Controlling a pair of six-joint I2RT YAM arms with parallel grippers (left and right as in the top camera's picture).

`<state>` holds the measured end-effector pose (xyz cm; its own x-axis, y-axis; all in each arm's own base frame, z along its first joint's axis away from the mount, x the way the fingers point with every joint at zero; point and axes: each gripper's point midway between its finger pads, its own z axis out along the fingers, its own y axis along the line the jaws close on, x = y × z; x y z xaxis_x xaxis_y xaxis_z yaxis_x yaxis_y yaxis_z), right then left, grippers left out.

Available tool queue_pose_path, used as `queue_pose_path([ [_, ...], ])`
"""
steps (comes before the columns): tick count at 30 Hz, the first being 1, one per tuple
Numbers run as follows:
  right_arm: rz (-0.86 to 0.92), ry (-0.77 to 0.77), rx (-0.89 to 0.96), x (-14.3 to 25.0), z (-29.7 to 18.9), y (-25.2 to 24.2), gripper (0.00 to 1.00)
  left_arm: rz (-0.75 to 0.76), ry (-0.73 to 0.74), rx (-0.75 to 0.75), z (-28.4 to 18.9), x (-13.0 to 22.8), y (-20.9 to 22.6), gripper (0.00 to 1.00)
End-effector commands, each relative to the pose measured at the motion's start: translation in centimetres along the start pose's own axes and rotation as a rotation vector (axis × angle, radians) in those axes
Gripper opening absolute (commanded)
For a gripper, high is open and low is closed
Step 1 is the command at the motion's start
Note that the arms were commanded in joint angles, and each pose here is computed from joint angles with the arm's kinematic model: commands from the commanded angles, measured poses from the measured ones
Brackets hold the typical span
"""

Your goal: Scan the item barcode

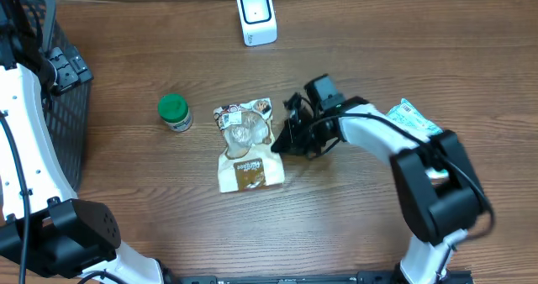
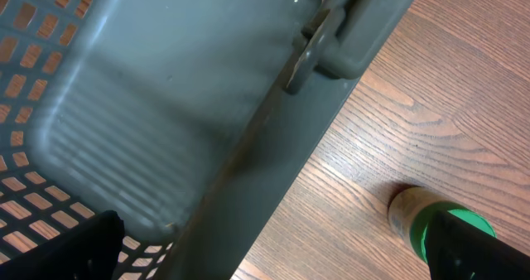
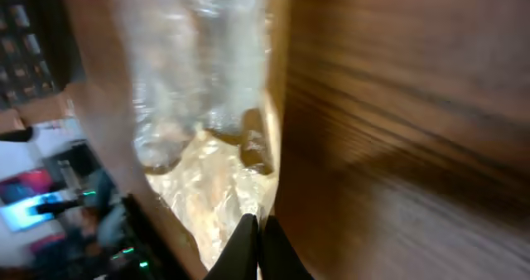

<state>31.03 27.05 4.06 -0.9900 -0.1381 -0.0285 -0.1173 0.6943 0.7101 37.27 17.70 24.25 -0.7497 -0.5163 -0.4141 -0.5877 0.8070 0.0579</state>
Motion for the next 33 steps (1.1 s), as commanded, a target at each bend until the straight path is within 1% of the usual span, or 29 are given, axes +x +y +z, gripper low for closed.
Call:
queue_pose_path([
  [1, -0.253, -0.149, 0.107, -2.8, -4.3, 2.1, 0.04, 0.025, 0.01, 0.0, 0.4, 0.1, -0.4, 1.0],
  [2, -0.259, -0.149, 0.138, -2.8, -4.5, 1.6, 0.04, 0.025, 0.01, 0.0, 0.4, 0.1, -0.4, 1.0],
  [3, -0.254, -0.143, 0.169, -2.6, -4.5, 1.0, 0.09, 0.025, 0.01, 0.0, 0.4, 0.1, -0.4, 1.0],
  [4, -0.242, -0.133, 0.2, -2.3, -4.5, 0.3, 0.24, 0.025, 0.01, 0.0, 0.4, 0.1, -0.4, 1.0],
  [5, -0.229, -0.124, 0.226, -2.1, -4.5, -0.3, 0.46, 0.025, 0.01, 0.0, 0.4, 0.1, -0.4, 1.0],
  [6, -0.217, -0.115, 0.248, -1.8, -4.6, -0.7, 0.55, 0.025, 0.01, 0.0, 0.4, 0.1, -0.4, 1.0],
  [8, -0.207, -0.108, 0.275, -1.6, -4.7, -1.2, 0.67, 0.026, 0.01, 0.0, 0.4, 0.1, -0.4, 1.0],
  [9, -0.206, -0.109, 0.282, -1.6, -4.7, -1.3, 0.7, 0.025, 0.01, 0.0, 0.4, 0.1, -0.4, 1.0],
  [11, -0.206, -0.113, 0.297, -1.7, -4.8, -1.6, 0.74, 0.025, 0.01, 0.0, 0.4, 0.1, -0.4, 1.0],
  [13, -0.207, -0.115, 0.312, -1.8, -4.8, -1.8, 0.8, 0.025, 0.01, 0.0, 0.4, 0.1, -0.4, 1.0],
  [16, -0.211, -0.115, 0.337, -1.7, -4.6, -2.0, 0.85, 0.025, 0.01, 0.0, 0.4, 0.1, -0.4, 1.0],
  [17, -0.202, -0.114, 0.348, -1.6, -4.3, -2.0, 0.88, 0.026, 0.01, 0.0, 0.4, 0.1, -0.4, 1.0],
  [22, -0.116, -0.068, 0.37, -0.4, -1.5, -2.2, 0.91, 0.025, 0.01, 0.0, 0.4, 0.1, -0.4, 1.0],
  [26, -0.067, -0.028, 0.379, 0.8, 0.7, -2.3, 1.0, 0.025, 0.01, 0.0, 0.4, 0.1, -0.4, 1.0],
  [29, -0.063, -0.032, 0.421, 1.0, 0.9, -2.5, 1.0, 0.025, 0.01, 0.0, 0.4, 0.1, -0.4, 1.0],
  [33, -0.053, -0.084, 0.524, 0.5, 1.0, -3.6, 1.0, 0.025, 0.01, 0.0, 0.4, 0.1, -0.4, 1.0],
])
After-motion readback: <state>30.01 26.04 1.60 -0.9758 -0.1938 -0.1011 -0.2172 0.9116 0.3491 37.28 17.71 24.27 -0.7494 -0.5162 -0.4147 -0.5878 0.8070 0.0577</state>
